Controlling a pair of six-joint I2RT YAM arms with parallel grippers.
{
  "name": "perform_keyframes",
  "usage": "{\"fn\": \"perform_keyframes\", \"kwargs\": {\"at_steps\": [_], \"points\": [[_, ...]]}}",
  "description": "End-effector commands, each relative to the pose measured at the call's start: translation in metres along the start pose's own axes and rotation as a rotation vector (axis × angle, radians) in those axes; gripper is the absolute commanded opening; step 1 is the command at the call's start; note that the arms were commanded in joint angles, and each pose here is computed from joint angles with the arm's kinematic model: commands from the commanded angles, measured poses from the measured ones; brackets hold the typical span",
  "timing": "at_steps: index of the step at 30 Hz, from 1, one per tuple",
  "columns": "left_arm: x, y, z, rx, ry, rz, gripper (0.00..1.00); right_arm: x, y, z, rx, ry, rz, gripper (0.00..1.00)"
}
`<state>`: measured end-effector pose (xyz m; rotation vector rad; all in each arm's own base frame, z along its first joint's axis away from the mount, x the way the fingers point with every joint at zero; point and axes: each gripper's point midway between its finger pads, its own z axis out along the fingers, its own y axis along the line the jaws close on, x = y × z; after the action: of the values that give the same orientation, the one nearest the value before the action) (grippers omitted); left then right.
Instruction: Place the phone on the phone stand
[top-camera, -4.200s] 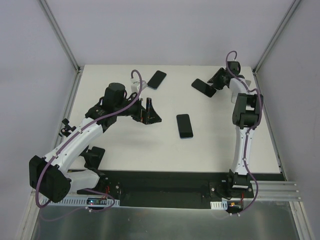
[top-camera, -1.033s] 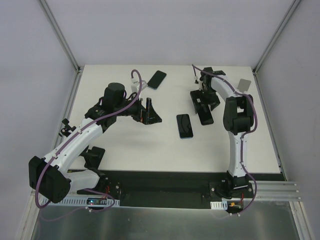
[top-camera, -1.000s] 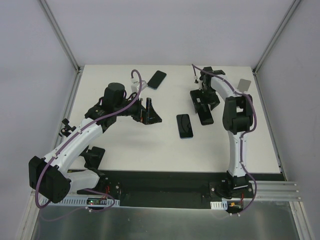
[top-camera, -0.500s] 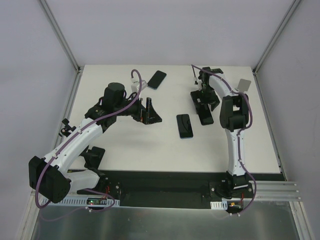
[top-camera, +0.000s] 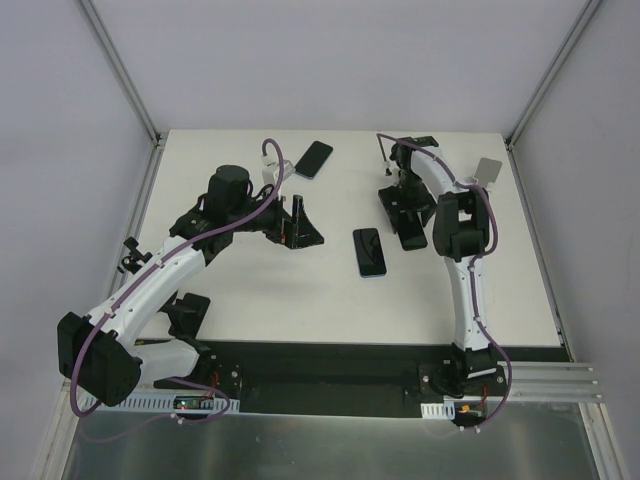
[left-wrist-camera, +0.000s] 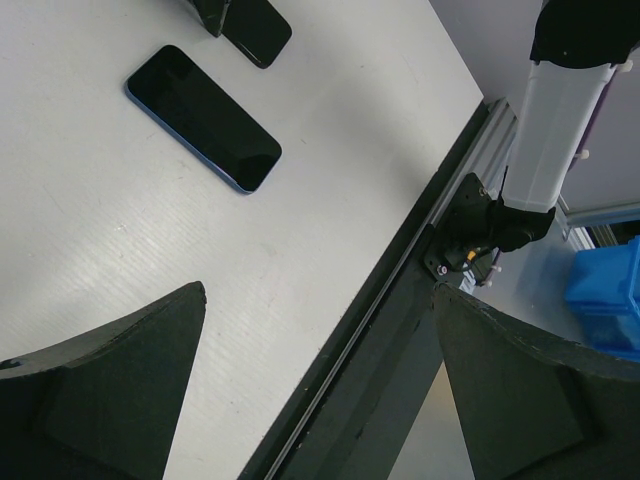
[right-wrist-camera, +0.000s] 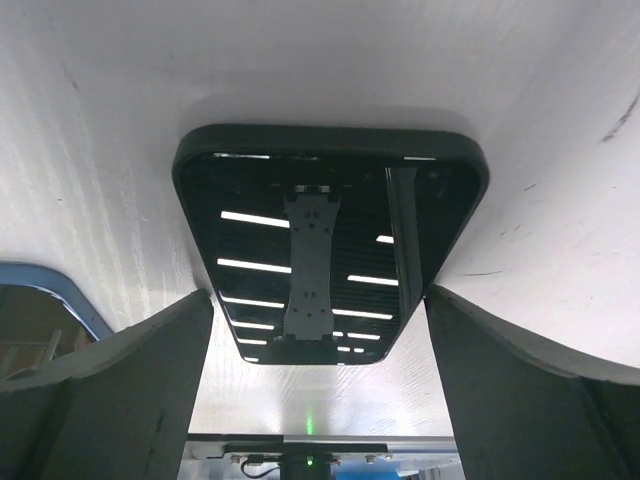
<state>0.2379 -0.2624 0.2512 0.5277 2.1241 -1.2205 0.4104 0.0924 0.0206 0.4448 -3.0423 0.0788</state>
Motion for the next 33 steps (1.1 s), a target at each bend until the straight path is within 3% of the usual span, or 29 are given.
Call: {"fn": "perform_keyframes", "kwargs": {"at_steps": [1, 6, 9, 10, 15, 18, 21, 22, 24, 25, 27, 28, 33], "points": [[-0.017, -0.011, -0.006, 0.033, -0.050, 0.032, 0.94, 0.012, 0.001, -0.003, 0.028, 0.075, 0.009, 0.88], [-0.018, -0.011, -0.007, 0.033, -0.054, 0.036, 0.94, 0.006, 0.002, -0.007, 0.017, 0.062, 0.001, 0.85], [-0.017, -0.011, -0.006, 0.034, -0.052, 0.035, 0.94, 0.006, 0.003, -0.005, 0.012, 0.070, -0.008, 0.67], [-0.018, -0.011, -0.007, 0.033, -0.053, 0.033, 0.94, 0.006, 0.003, -0.005, 0.012, 0.067, -0.010, 0.56], [-0.017, -0.010, -0.006, 0.032, -0.052, 0.034, 0.94, -0.003, 0.004, -0.008, 0.001, 0.001, -0.013, 0.42], [-0.017, -0.010, -0.005, 0.031, -0.050, 0.033, 0.94, -0.014, 0.001, -0.019, 0.026, -0.083, -0.011, 0.28], [-0.017, -0.010, -0.006, 0.031, -0.050, 0.033, 0.94, -0.023, -0.006, -0.030, 0.066, -0.170, -0.008, 0.06], [-0.018, -0.010, -0.006, 0.029, -0.053, 0.034, 0.94, -0.034, -0.008, -0.046, 0.075, -0.256, -0.011, 0.01], [-0.017, -0.009, -0.006, 0.030, -0.050, 0.032, 0.94, -0.029, -0.015, -0.044, 0.120, -0.285, 0.010, 0.01], [-0.017, -0.009, -0.005, 0.029, -0.049, 0.031, 0.94, -0.043, -0.016, -0.064, 0.128, -0.399, 0.022, 0.01], [-0.017, -0.010, -0.005, 0.031, -0.049, 0.032, 0.94, -0.037, -0.019, -0.058, 0.143, -0.430, 0.041, 0.01], [-0.016, -0.009, -0.005, 0.029, -0.048, 0.030, 0.94, -0.048, -0.021, -0.078, 0.147, -0.536, 0.061, 0.01], [-0.017, -0.010, -0.006, 0.032, -0.050, 0.033, 0.94, -0.056, -0.023, -0.103, 0.136, -0.749, 0.105, 0.01]]}}
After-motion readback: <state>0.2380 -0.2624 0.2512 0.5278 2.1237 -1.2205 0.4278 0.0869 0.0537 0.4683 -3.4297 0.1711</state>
